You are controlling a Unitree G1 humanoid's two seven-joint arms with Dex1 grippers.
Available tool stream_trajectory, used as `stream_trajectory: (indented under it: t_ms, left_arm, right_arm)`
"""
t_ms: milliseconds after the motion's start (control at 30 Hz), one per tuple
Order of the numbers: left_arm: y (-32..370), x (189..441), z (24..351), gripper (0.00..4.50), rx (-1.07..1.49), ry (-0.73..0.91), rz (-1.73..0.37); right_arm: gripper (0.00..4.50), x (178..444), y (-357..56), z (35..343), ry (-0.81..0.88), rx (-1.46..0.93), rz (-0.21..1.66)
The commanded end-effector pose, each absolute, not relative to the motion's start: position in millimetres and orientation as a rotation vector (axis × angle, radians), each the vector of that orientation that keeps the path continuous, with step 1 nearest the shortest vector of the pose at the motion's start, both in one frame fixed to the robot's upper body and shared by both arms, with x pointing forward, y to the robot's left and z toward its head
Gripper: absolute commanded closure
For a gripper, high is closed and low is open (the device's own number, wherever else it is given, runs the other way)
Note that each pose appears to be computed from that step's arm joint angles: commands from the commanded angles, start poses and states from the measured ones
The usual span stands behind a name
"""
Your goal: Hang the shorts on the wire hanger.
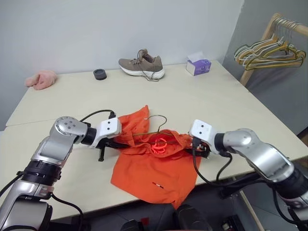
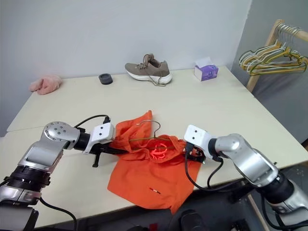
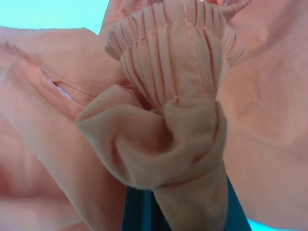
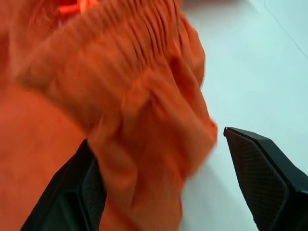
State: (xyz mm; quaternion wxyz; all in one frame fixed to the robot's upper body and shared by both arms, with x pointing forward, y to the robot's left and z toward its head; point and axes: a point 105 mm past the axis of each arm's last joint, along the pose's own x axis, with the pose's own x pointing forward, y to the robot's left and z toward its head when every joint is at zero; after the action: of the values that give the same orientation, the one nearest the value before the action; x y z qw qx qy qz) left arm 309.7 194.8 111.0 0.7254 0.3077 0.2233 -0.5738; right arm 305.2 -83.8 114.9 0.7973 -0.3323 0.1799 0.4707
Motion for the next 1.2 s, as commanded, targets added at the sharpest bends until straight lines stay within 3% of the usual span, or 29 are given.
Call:
stream_trajectory:
  t_ms: [33,100,200,500,733,1000,1200]
  left_arm:
    - [189,309,119,4.5,0.71,0.46,-1.289]
    - [189,309,119,4.5,0.707,0.46,-1.292]
    - [187,308,121,4.5,0.693,0.453,-1.302]
    - [180,305,126,4.5,0.618,0.427,-1.312]
    - [176,313,140,4.5,0.465,0.342,-1.273]
    - [198,334,157,2.19,0.409,0.255,-1.118]
    - [236,357,175,2.19,0.376,0.177,-0.902]
  right_arm:
    - [0.73,316,-78,120,0.361,-0.758,1.047]
    - [0.73,319,-77,118,0.377,-0.771,1.075]
    - [1.27,322,-76,114,0.416,-0.782,1.133]
    - [4.45,321,-72,113,0.465,-0.77,1.232]
    - [4.48,319,-82,126,0.468,-0.722,1.232]
    - [4.5,311,-109,134,0.51,-0.614,1.141]
    - [4.5,301,-148,123,0.582,-0.534,0.989]
